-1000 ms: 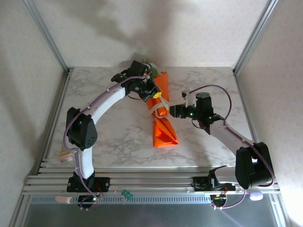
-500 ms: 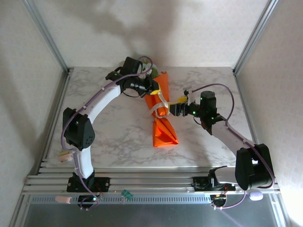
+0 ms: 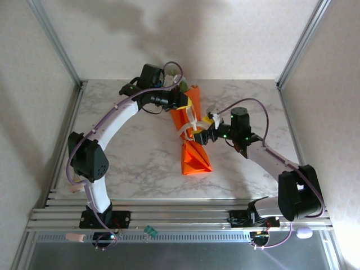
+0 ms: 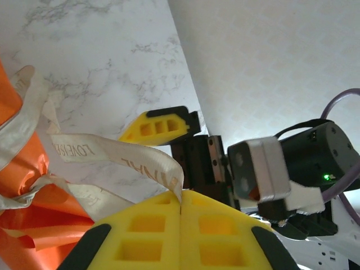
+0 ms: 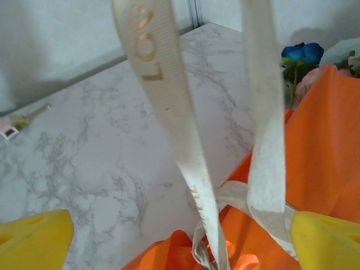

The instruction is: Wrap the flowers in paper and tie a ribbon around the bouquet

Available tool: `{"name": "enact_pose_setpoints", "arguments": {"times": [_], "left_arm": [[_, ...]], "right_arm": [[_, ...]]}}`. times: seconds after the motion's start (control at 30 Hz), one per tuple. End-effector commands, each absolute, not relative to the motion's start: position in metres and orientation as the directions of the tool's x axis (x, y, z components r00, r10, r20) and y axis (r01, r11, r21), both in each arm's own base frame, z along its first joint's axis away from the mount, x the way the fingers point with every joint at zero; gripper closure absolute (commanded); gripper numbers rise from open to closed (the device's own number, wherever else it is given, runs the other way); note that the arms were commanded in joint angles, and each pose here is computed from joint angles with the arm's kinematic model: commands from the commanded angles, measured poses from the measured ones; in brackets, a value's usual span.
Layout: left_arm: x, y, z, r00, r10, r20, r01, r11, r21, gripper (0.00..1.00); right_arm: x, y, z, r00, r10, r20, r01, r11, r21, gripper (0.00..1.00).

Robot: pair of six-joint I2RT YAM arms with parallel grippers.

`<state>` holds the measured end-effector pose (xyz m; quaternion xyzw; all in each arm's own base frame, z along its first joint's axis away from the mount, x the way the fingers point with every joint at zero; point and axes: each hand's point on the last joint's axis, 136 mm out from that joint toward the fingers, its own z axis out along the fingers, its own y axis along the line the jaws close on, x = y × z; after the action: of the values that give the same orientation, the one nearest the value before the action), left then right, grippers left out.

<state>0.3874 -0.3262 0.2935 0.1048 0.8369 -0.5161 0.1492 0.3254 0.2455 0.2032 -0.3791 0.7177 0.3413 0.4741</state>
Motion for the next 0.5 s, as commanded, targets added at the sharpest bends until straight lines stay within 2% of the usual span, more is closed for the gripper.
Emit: {"name": "enact_pose_setpoints", "arguments": {"times": [0.0, 0.13, 0.27, 0.47], "left_arm": [[0.381, -0.327, 0.312, -0.907, 0.051, -0.419, 0.406, 0.377, -0.833, 1.0], [0.378, -0.327, 0.321, -0.904, 0.04, -0.426, 0.411, 0.359, -0.838, 1.0], [0.377, -0.325, 0.321, -0.905, 0.033, -0.425, 0.406, 0.367, -0.837, 1.0], [0.379, -0.323, 0.317, -0.908, 0.016, -0.42, 0.393, 0.388, -0.834, 1.0]], "right_arm": [[0.352, 0.241, 0.21, -0.147, -0.274, -0.951, -0.835, 0.549, -0.029, 0.01], [0.374, 0.241, 0.212, -0.118, -0.286, -0.951, -0.807, 0.586, -0.076, 0.01], [0.377, 0.256, 0.219, -0.127, -0.252, -0.96, -0.838, 0.545, -0.032, 0.07], [0.367, 0.271, 0.218, -0.157, -0.237, -0.959, -0.857, 0.515, 0.013, 0.28]]}}
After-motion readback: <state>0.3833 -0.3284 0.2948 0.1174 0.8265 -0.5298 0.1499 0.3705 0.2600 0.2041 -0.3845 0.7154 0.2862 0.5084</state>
